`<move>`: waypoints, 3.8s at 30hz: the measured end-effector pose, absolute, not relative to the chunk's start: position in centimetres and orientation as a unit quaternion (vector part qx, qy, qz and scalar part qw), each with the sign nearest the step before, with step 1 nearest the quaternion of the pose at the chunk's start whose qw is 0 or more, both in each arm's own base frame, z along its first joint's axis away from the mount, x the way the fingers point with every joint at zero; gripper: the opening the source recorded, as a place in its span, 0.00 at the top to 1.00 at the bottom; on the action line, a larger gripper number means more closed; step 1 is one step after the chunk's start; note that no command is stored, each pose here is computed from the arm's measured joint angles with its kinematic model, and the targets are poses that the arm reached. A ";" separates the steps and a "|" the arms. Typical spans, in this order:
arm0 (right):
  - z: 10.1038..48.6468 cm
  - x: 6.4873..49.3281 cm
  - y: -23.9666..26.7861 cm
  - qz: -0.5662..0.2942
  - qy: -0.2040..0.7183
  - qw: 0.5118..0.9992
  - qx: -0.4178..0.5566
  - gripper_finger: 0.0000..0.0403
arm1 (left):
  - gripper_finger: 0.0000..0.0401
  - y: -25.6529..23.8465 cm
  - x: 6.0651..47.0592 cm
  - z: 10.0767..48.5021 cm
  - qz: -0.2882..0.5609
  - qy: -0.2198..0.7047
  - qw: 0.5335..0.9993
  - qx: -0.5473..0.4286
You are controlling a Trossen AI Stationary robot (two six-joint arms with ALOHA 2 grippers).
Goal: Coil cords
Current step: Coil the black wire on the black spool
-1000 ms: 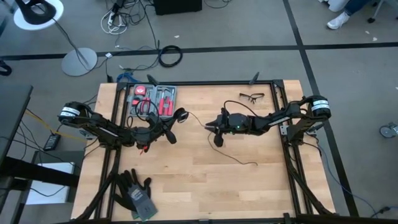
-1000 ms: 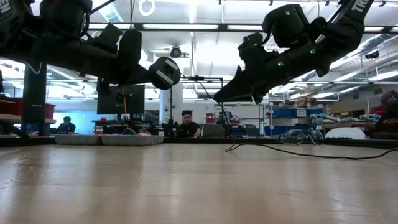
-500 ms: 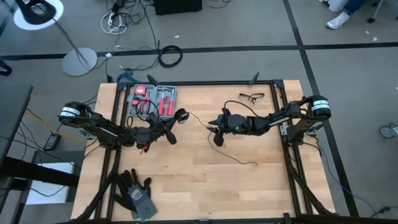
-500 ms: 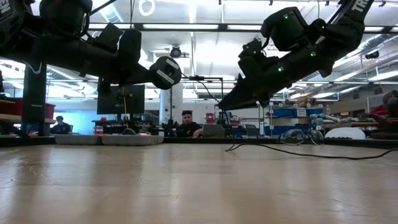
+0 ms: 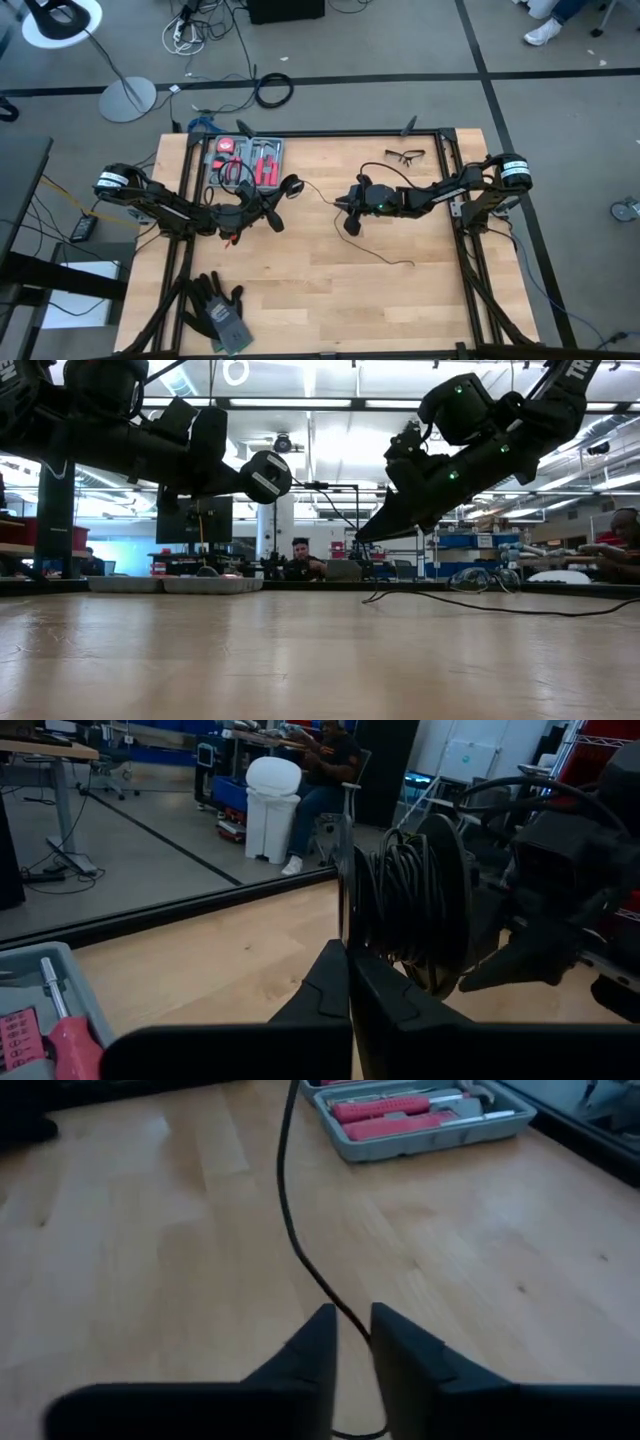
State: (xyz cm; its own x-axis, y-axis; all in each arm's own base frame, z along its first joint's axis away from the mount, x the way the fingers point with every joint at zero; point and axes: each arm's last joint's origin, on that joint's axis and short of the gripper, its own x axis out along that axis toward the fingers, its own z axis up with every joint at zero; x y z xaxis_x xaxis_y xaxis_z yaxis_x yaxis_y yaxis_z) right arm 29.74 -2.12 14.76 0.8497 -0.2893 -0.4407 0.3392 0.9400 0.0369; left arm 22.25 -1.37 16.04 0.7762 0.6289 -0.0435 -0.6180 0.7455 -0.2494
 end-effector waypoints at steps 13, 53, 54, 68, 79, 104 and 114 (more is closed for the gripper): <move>14.6 32.7 -1.4 -0.185 0.250 0.949 0.044 1.00 | 1.00 -1.4 22.3 16.5 0.327 -0.043 0.934 -0.138; 13.8 40.0 0.8 -0.065 0.422 0.904 -0.020 0.87 | 1.00 -0.9 22.1 16.5 0.390 -0.057 0.908 -0.144; 14.0 39.6 0.7 -0.066 0.423 0.904 -0.021 0.86 | 1.00 -1.0 22.1 16.5 0.390 -0.057 0.908 -0.144; 19.4 29.5 -0.3 -0.180 0.322 0.930 -0.005 0.85 | 1.00 -1.0 22.1 16.5 0.380 -0.054 0.912 -0.142; 15.8 26.7 -0.5 -0.165 0.058 0.980 0.094 0.81 | 1.00 -1.1 22.2 16.5 0.375 -0.054 0.914 -0.143; 16.1 33.3 -0.6 -0.183 0.073 0.980 0.031 0.75 | 1.00 -1.1 22.2 16.6 0.367 -0.050 0.919 -0.133; 15.8 33.3 -0.6 -0.177 0.089 0.980 0.029 0.98 | 1.00 -1.1 22.2 16.7 0.359 -0.057 0.921 -0.138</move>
